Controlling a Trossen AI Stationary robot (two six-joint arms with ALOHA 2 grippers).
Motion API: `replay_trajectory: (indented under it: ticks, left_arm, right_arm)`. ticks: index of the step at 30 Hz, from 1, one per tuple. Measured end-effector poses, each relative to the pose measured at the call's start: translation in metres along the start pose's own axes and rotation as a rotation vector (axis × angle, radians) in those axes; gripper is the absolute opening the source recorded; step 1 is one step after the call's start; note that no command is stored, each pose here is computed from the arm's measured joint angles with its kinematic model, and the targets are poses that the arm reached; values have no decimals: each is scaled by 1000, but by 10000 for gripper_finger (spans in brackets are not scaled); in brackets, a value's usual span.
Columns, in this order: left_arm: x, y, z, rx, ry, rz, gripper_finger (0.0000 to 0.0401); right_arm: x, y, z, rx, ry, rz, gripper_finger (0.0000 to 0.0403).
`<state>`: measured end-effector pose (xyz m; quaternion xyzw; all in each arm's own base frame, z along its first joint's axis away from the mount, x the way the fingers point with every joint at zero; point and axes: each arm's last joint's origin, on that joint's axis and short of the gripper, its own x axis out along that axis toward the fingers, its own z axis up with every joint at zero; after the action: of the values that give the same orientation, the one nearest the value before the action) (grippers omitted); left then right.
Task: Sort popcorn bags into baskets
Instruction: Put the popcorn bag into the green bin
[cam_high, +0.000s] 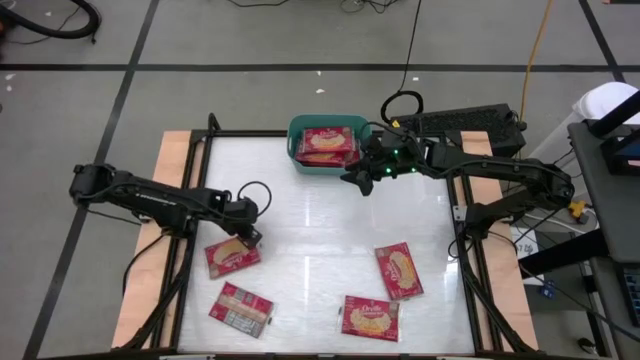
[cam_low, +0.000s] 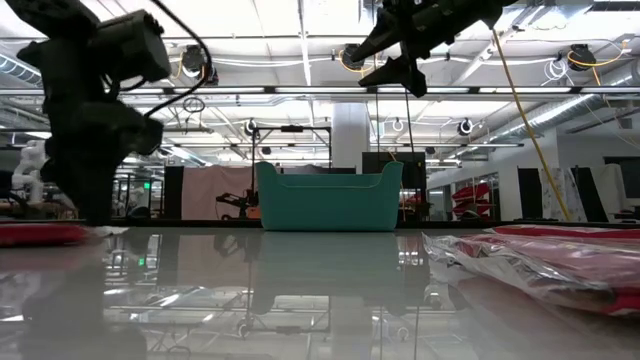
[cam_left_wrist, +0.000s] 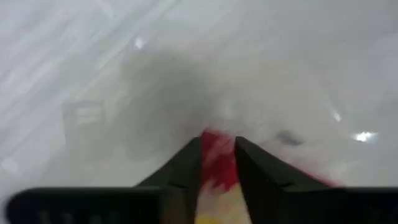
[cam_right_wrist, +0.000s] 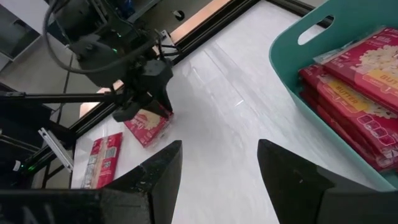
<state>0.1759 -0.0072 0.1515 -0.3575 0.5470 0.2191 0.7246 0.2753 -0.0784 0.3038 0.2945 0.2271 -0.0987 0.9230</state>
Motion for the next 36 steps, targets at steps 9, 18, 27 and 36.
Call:
replay_trajectory:
  ticks: [9,18,27,36]
  left_arm:
    - [9,-5,-3,108,-80,108,268]
    - [27,-6,-5,259,-30,136,214]
    - [21,-9,0,264,-77,45,13]
    - [-17,-29,24,212,-273,-40,2]
  right_arm:
    - [2,9,-5,-18,20,26,201]
    - [2,11,-7,-20,34,29,201]
    - [2,10,-8,-13,47,28,201]
    - [2,9,-7,31,5,-29,202]
